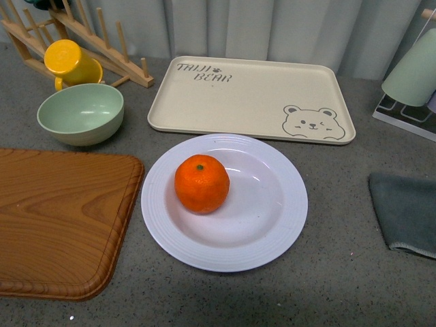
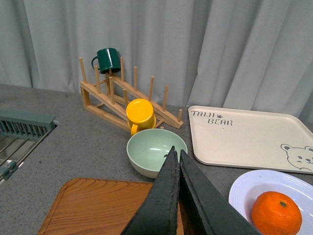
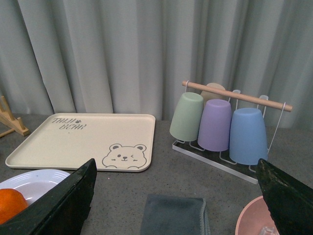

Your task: Place orange and plate with both arms

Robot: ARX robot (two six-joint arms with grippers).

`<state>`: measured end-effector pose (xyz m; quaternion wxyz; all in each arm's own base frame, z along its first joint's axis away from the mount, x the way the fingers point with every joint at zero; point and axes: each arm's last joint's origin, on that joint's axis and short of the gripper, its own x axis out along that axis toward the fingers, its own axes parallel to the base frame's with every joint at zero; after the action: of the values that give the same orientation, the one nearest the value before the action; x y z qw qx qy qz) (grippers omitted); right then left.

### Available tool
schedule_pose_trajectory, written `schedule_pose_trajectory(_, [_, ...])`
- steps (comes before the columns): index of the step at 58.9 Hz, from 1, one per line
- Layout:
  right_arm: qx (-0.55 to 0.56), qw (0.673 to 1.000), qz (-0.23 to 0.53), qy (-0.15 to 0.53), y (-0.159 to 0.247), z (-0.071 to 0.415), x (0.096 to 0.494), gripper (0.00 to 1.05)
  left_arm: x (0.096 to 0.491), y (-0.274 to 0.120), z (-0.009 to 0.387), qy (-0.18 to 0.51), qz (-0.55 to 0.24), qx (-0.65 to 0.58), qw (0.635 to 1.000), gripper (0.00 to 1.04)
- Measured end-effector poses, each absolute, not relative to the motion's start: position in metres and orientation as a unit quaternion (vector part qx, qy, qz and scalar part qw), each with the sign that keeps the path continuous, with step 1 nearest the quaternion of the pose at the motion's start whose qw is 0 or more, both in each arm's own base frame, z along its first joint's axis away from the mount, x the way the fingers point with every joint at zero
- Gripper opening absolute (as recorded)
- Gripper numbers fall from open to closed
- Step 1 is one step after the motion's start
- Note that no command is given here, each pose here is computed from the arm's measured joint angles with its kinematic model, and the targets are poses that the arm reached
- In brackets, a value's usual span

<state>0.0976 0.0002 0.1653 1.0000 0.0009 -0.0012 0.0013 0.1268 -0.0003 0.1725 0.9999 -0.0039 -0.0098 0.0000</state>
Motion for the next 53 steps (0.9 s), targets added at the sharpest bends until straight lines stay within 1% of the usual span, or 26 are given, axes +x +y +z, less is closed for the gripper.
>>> schedule_pose_trajectory(47, [0.001,1.000,0.001,-0.001,0.000,0.165,0.098,0.95,0.107,0.000,0.173,-0.012,0.000,-0.004,1.000,0.04])
schedule_pose_trajectory(53, [0.001,1.000,0.001,-0.001,0.000,0.165,0.098,0.95,0.099,0.000,0.169,0.003,-0.001,-0.004,1.000,0.04])
